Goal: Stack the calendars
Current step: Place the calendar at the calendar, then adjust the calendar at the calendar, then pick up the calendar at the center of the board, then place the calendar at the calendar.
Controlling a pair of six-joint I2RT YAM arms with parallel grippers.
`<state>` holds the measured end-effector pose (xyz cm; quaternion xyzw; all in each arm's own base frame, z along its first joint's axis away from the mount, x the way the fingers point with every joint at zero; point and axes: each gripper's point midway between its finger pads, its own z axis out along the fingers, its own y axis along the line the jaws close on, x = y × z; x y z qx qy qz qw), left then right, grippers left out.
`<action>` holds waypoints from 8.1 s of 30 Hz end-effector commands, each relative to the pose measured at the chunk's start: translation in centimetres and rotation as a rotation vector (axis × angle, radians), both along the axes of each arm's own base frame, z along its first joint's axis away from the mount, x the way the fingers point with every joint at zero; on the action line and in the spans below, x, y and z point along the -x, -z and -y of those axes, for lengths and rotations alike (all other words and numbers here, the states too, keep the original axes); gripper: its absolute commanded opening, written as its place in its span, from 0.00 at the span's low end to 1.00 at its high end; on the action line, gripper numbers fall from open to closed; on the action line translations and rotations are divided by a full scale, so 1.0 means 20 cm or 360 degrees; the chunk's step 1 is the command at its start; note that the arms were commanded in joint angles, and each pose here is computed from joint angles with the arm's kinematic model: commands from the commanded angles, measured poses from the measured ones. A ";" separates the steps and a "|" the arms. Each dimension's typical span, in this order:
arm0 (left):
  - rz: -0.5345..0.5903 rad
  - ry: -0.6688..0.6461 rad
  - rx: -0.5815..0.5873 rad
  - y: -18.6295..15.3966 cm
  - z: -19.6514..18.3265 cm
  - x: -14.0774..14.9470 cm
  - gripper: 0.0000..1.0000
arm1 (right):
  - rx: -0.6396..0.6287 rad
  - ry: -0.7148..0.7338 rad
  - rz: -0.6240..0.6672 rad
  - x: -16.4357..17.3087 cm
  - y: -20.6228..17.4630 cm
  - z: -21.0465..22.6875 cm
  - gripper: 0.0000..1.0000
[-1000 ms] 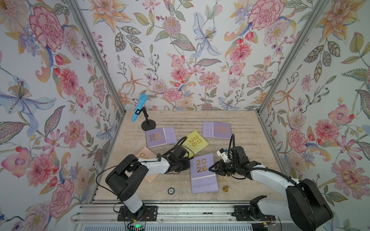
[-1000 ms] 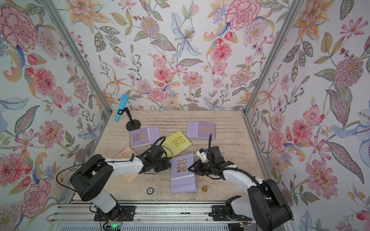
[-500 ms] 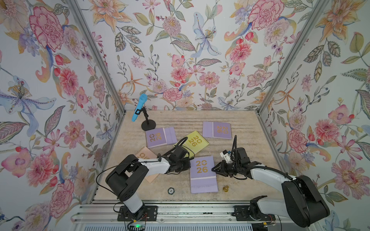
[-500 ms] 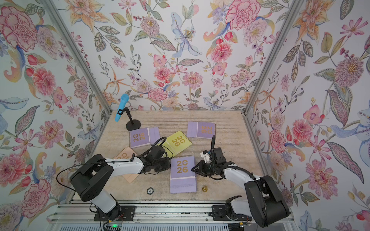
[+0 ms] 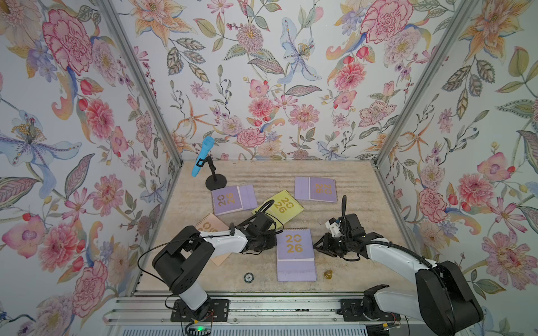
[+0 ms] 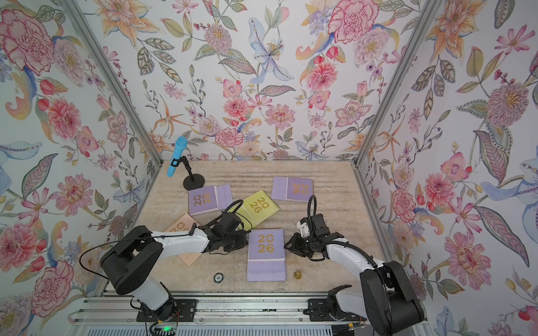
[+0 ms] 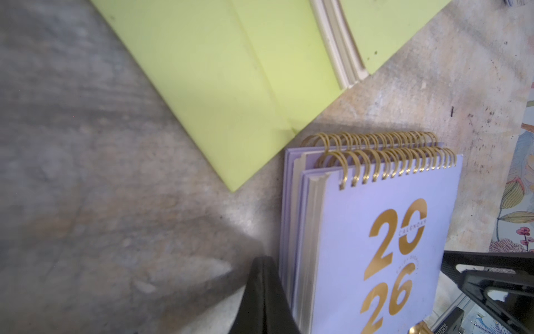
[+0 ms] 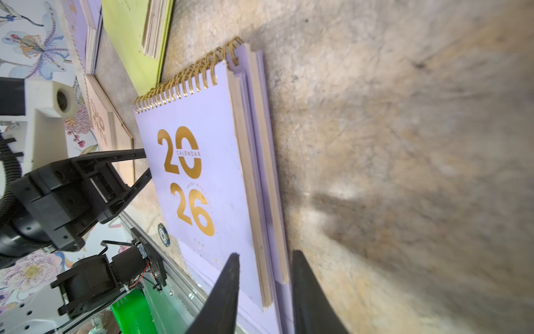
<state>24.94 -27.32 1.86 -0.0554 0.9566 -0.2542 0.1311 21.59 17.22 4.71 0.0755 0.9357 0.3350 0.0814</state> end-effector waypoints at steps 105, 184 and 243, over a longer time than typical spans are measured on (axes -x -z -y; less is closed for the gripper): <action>0.0163 -0.0043 -0.0300 -0.33 -0.34 -0.63 0.00 | 0.0120 0.0464 0.0084 -0.41 -0.28 -0.02 0.44; 0.0181 -0.0006 -0.0069 -0.23 -0.13 -1.25 0.00 | -0.0499 0.0531 0.0302 -0.92 -0.31 -0.70 0.13; 0.0135 -0.0057 0.0045 -0.21 0.07 0.00 0.00 | -0.0670 -0.0418 0.0160 0.21 -0.40 -0.23 0.04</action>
